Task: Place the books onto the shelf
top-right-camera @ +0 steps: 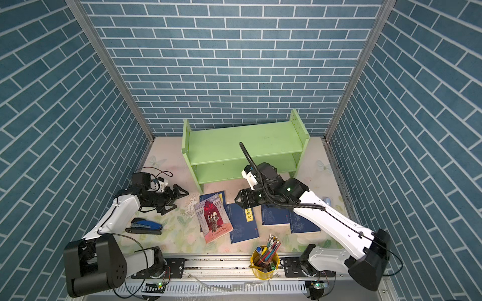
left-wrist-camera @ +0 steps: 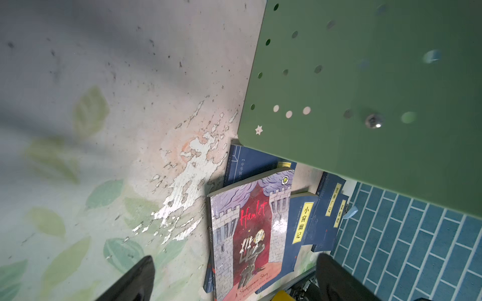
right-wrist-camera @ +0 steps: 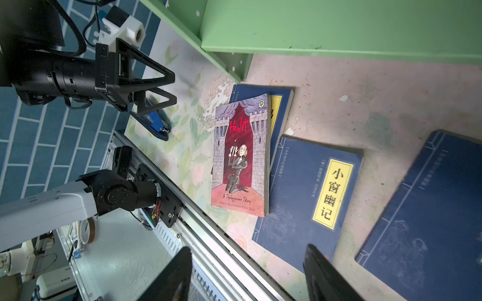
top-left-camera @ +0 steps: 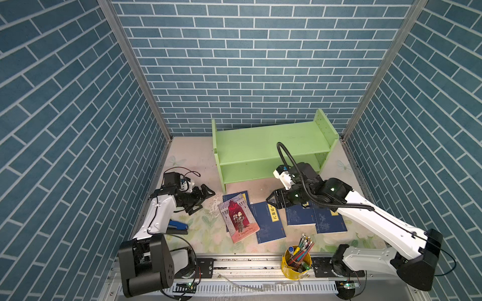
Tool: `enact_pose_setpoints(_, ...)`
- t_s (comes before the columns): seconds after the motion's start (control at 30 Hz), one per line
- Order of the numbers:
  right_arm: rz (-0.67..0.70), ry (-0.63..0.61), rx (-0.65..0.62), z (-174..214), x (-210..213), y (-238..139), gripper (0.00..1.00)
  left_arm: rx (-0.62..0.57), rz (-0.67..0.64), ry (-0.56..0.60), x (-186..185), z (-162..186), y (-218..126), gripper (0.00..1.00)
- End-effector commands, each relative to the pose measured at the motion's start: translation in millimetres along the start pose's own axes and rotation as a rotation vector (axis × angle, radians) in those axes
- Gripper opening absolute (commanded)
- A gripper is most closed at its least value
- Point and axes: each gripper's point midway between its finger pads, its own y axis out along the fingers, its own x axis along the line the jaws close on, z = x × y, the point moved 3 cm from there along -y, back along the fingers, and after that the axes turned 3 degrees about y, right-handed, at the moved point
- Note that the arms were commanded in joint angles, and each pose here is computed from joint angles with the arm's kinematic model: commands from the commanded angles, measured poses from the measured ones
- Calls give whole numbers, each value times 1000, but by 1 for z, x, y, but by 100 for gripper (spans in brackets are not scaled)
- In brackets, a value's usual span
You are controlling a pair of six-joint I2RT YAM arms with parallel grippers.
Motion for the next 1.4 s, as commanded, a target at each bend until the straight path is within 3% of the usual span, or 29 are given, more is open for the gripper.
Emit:
enact_pose_setpoints(0.0,-34,12,30,1,11,9,69,15,3,51,0,11,10,97)
enact_pose_setpoints(0.2,-17,28,74,11,-4,39,67,98,-30,142,-5,23,32,96)
enact_pose_setpoints(0.3,-31,34,100,15,-7,54,61,120,-8,136,-5,21,41,96)
enact_pose_setpoints(0.57,-40,54,119,27,-19,81,54,83,52,209,-8,27,54,95)
enact_pose_setpoints(0.7,-27,55,147,35,-27,96,54,115,14,256,-8,37,58,94)
enact_pose_setpoints(1.2,-54,66,164,48,-39,133,53,157,31,243,-4,43,71,81)
enact_pose_setpoints(1.37,-68,74,163,48,-39,142,53,180,-19,241,4,47,75,87)
